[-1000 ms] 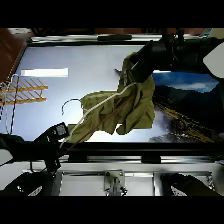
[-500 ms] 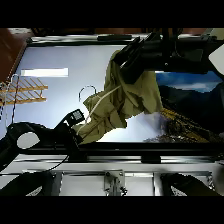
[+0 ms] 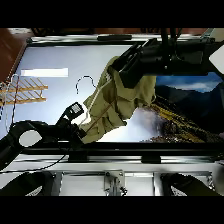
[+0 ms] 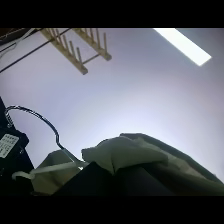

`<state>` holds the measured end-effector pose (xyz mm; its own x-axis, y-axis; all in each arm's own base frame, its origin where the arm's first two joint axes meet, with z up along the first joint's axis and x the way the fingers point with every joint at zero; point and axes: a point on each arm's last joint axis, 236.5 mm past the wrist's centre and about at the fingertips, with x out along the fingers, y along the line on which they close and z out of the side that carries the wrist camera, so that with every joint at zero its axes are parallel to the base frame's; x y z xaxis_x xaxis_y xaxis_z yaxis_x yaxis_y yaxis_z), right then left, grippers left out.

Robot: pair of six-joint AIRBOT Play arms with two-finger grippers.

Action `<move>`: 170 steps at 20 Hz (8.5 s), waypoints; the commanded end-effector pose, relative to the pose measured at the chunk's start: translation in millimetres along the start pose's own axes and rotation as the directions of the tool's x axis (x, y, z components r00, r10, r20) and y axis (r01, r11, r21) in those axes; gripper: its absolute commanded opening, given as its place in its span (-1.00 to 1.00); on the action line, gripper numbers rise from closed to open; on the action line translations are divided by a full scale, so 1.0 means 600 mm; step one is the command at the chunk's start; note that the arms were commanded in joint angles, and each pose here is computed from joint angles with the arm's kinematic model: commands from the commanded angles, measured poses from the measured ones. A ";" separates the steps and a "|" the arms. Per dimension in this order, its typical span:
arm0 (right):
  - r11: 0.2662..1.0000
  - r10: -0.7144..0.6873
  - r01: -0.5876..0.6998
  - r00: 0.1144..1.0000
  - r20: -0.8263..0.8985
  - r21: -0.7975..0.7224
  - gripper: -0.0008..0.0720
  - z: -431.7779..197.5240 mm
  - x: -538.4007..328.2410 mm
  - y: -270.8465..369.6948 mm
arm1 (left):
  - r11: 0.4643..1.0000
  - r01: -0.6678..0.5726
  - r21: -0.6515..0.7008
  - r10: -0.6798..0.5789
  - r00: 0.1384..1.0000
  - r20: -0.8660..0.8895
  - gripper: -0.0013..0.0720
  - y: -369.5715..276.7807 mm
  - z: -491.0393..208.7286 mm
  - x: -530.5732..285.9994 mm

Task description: Fold the shirts.

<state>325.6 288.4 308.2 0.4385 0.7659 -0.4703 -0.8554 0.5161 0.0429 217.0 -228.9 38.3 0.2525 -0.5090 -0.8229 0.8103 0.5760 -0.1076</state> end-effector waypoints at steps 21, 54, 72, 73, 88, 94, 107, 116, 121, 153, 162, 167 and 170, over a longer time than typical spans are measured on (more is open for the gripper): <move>0.938 -0.331 0.326 0.732 -0.596 -0.119 0.40 -0.296 -0.192 -0.279 | 0.995 -0.024 0.092 0.037 0.989 -0.146 -0.84 0.015 -0.057 -0.004; 0.797 0.057 -0.470 0.683 -0.728 -0.378 -0.80 -0.358 -0.004 -0.144 | 0.943 -0.138 0.302 0.180 0.977 -0.116 -0.22 0.060 -0.025 -0.025; 0.953 -0.105 -0.083 0.812 -0.575 -0.292 -0.81 -0.248 -0.109 -0.097 | 0.929 -0.264 -0.260 0.267 0.963 -0.025 0.87 0.184 0.003 -0.116; 0.967 -0.120 -0.036 0.808 -0.577 -0.252 -0.81 -0.249 -0.111 -0.102 | 0.922 -0.143 -0.359 0.177 0.982 0.062 0.86 0.153 0.034 -0.104; 0.993 -0.113 0.075 0.854 -0.508 -0.094 -0.81 -0.222 -0.096 -0.097 | 0.853 0.169 -0.494 0.105 0.871 0.480 0.63 0.053 0.265 0.114; 0.993 -0.113 0.075 0.853 -0.509 -0.095 -0.81 -0.222 -0.096 -0.097 | 0.826 0.186 -0.533 0.152 0.836 0.528 0.00 0.066 0.298 0.122; 0.999 -0.005 -0.013 0.859 -0.512 -0.031 -0.81 -0.223 -0.093 -0.055 | 0.841 0.010 -0.542 0.330 0.784 0.526 -0.83 0.334 0.261 -0.144; 0.999 0.005 -0.020 0.859 -0.512 -0.025 -0.81 -0.224 -0.091 -0.053 | 0.776 0.033 -0.629 0.421 0.717 0.556 -0.83 0.407 0.266 -0.201; 1.000 -0.012 -0.001 0.853 -0.521 -0.026 -0.81 -0.231 -0.084 -0.067 | 0.828 0.081 -0.555 0.372 0.662 0.651 -0.83 0.371 0.339 -0.266; 0.987 -0.155 0.159 0.965 -0.212 0.001 -0.82 -0.095 -0.117 -0.044 | 0.993 -0.032 -0.116 0.117 0.476 0.872 0.93 0.042 0.509 -0.390; 0.992 -0.127 0.116 0.950 -0.284 -0.056 -0.81 -0.111 -0.067 -0.009 | 0.981 -0.184 -0.069 0.130 0.343 0.930 0.88 0.015 0.568 -0.370; 0.993 -0.111 0.099 0.956 -0.270 -0.059 -0.81 -0.103 -0.057 0.007 | 0.980 -0.184 -0.072 0.138 0.377 0.916 0.87 0.025 0.572 -0.329; 0.994 -0.111 0.101 0.957 -0.269 -0.050 -0.81 -0.103 -0.058 0.007 | 0.979 -0.190 -0.081 0.150 0.386 0.910 0.49 0.037 0.572 -0.320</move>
<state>290.4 238.2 269.8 0.4417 0.5682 -0.6942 -0.8193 0.5708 -0.0541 360.6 -338.4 390.5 0.6903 -0.7006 0.1806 0.7123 0.7019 0.0003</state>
